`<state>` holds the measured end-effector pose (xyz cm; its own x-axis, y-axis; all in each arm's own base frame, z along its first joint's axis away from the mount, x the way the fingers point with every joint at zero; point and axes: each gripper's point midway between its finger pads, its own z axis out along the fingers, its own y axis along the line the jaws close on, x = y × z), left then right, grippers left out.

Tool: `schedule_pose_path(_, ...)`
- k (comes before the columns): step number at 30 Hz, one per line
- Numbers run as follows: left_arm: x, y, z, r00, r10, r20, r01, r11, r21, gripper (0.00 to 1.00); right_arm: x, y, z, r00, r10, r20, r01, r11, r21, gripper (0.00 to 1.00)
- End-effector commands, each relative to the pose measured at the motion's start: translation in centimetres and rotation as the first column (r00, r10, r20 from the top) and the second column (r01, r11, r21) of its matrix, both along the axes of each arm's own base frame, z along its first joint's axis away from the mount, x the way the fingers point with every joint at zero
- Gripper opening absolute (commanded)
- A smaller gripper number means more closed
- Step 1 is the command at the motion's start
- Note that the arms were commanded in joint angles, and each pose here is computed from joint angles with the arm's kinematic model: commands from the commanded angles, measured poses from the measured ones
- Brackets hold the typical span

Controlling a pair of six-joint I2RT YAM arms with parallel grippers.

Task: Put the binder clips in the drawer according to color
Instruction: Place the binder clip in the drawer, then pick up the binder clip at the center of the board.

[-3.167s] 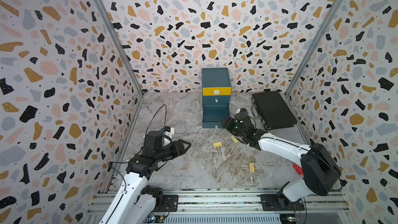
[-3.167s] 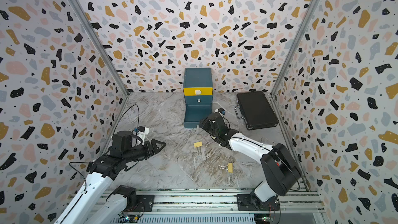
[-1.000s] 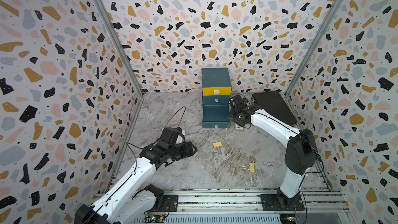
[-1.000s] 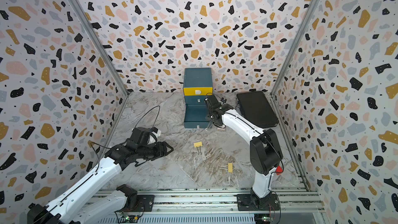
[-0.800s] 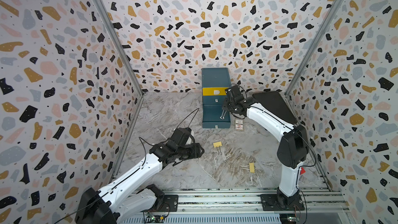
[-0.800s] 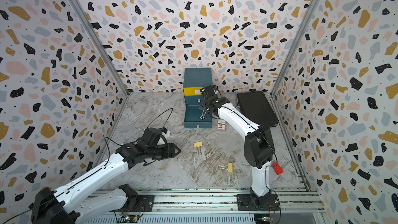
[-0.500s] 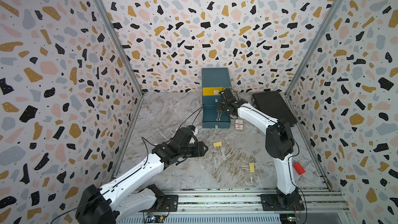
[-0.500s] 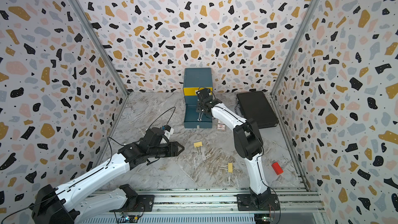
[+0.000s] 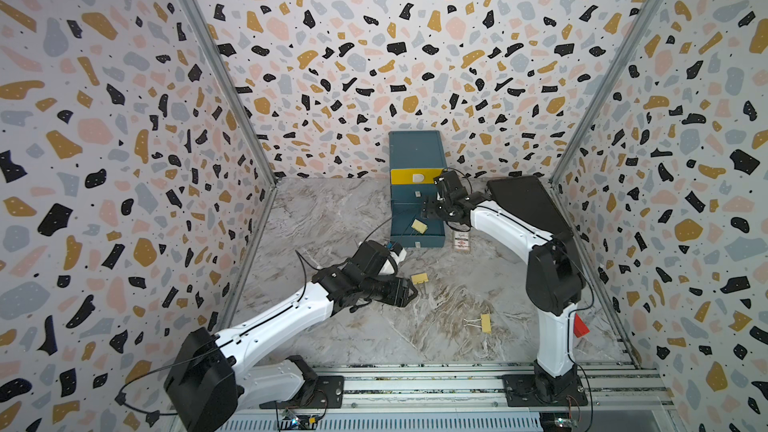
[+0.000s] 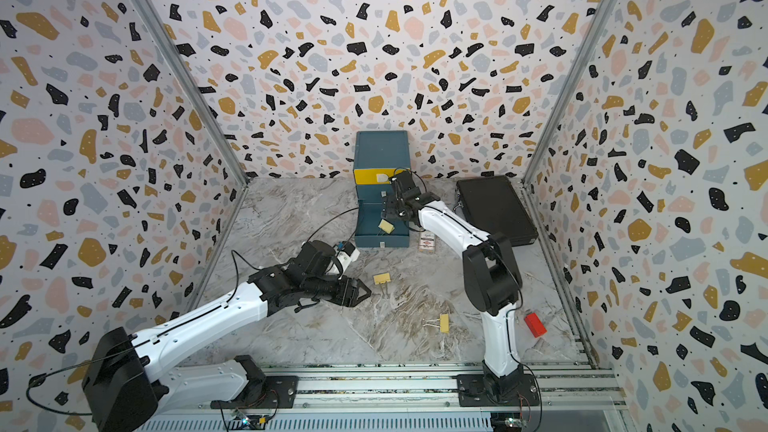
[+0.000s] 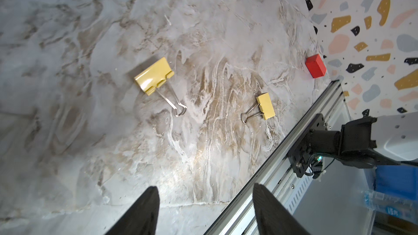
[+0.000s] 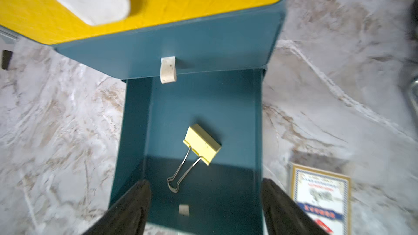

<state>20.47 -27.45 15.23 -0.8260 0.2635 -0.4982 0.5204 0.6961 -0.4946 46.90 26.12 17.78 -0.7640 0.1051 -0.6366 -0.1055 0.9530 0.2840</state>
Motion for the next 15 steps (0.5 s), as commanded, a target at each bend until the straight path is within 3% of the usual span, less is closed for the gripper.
schedule_pose_path(1, 0.1, -2.7, 1.0, 0.973, -0.187, 0.138, 0.185, 0.982, 0.026, 0.71, -2.5, -3.9, 7.3, 0.997, -0.025, 0.079, 0.021, 0.998, 0.051, 0.76)
schedule_pose_path(6, -0.4, -7.2, 0.0, 0.902, -0.359, 0.238, 0.343, 0.933, 0.108, 0.74, -7.3, -12.2, 8.8, 0.988, -0.156, 0.006, 0.155, 0.987, 0.043, 0.72)
schedule_pose_path(11, -2.0, -12.3, -1.8, 0.762, -0.558, 0.329, 0.505, 0.83, 0.238, 0.78, -11.9, -18.5, 10.5, 0.971, -0.238, -0.032, 0.24, 0.963, 0.123, 0.78)
schedule_pose_path(15, -3.3, -16.0, -3.4, 0.656, -0.669, 0.351, 0.615, 0.743, 0.266, 0.81, -13.9, -19.5, 11.9, 0.977, -0.209, -0.053, 0.215, 0.964, 0.158, 0.81)
